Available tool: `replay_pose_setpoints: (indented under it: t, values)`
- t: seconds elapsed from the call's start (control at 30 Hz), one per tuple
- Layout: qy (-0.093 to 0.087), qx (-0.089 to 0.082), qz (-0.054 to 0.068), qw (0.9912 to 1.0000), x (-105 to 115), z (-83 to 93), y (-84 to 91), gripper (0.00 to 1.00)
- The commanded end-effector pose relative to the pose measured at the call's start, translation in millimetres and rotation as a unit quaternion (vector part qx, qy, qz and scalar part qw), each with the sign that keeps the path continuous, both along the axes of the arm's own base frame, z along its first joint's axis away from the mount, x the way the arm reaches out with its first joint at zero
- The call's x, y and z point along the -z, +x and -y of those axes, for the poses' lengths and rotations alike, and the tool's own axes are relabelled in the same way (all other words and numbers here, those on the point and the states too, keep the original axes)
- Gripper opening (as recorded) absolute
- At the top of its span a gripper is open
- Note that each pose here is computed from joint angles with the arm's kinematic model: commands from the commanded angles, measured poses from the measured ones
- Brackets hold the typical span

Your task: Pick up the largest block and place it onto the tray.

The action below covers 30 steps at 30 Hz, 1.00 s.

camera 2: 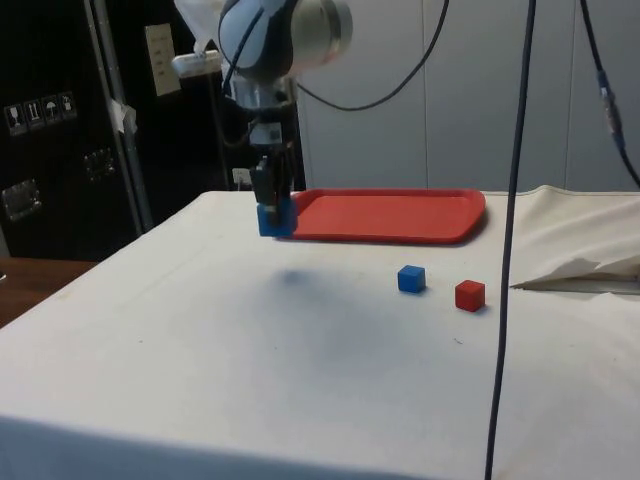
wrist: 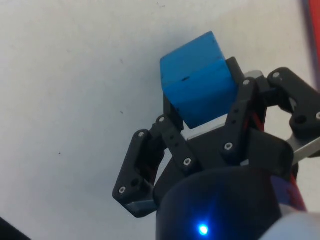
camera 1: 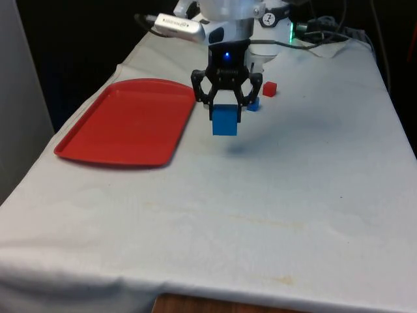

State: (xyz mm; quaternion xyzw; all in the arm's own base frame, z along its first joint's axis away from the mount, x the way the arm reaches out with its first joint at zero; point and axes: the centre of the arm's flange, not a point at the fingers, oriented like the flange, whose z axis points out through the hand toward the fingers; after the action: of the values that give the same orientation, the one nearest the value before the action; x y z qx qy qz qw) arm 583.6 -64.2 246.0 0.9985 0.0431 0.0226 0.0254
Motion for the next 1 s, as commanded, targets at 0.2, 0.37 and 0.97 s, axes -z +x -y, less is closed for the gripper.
replay_pose_setpoints:
  t: [0.2,0.37,0.97]
  values:
    - [0.006,-0.002,0.005,0.99997,-18,0.5,1.5,0.01]
    - [0.009,-0.002,0.007,0.99993,-35,2.8,2.3,0.01]
    - [0.023,0.001,0.018,0.99958,-68,18.5,6.0,0.01]
